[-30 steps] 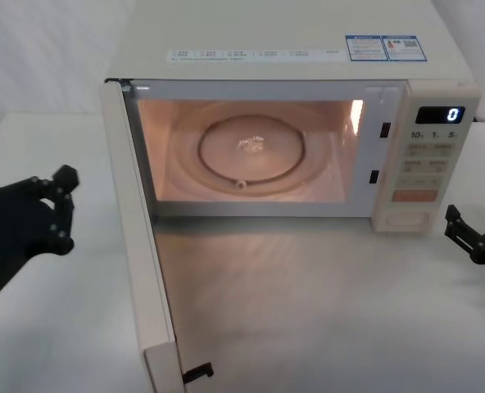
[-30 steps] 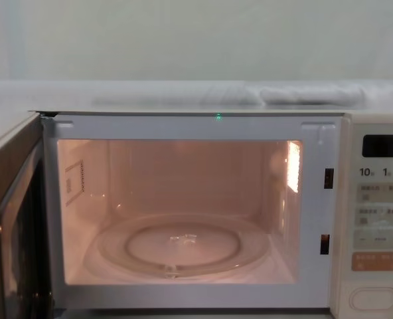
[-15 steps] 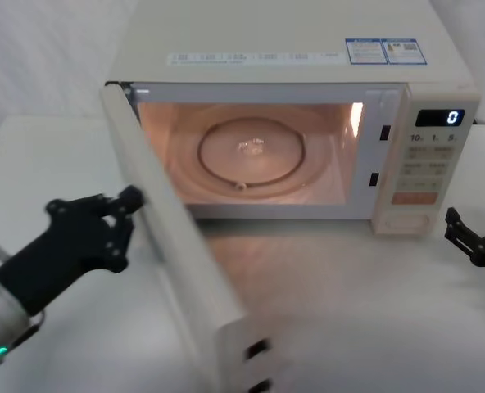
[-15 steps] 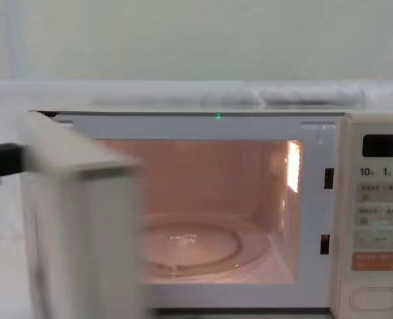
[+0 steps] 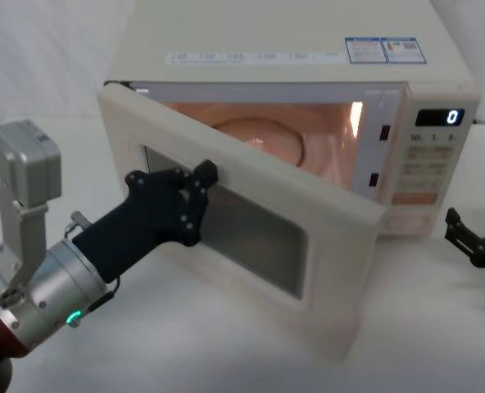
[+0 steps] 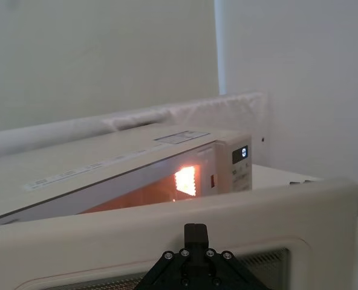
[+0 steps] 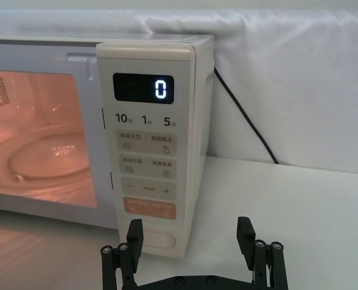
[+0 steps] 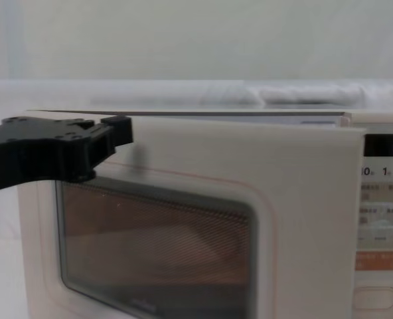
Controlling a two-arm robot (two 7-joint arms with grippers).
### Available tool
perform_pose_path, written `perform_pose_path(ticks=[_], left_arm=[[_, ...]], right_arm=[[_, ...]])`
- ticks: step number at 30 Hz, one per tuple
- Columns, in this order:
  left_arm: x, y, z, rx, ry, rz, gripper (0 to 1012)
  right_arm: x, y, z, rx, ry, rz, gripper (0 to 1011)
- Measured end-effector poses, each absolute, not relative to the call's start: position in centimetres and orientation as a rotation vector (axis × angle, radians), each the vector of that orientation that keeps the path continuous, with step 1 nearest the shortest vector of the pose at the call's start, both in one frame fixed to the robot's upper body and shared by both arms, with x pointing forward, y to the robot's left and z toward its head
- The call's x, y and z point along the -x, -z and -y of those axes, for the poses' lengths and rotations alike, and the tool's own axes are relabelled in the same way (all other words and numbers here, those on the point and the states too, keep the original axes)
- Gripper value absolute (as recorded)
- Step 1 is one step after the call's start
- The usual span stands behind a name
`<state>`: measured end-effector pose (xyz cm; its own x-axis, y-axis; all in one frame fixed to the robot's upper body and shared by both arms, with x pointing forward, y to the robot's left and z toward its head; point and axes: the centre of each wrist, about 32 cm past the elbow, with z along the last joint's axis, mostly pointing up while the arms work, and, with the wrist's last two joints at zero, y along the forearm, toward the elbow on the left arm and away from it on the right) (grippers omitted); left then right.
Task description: Press the button to open the microwave door with one hand; close the microwave door with the other hand.
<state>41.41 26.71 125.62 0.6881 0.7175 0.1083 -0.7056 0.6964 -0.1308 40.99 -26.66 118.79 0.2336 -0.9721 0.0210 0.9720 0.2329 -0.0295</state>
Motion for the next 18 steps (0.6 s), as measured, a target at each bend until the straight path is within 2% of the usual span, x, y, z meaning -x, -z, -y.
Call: perform_pose_path(ticks=[8,12,18], left_arm=[[-42.0,-125.3,-26.1,0.077,-0.777,0.145,0],[-42.6,-124.9,-25.6,0.075,-0.789,0.134,0],[-43.7,-124.5,-24.1,0.081,-0.826,0.124,0]], right_arm=[[-41.0,-118.8,26.7,0.039,1.335,-0.002,1002],[-41.0,-118.8,26.7,0.039,1.335,-0.002,1002],[-41.0,-118.8,26.7,0.039,1.335,-0.002,1002]])
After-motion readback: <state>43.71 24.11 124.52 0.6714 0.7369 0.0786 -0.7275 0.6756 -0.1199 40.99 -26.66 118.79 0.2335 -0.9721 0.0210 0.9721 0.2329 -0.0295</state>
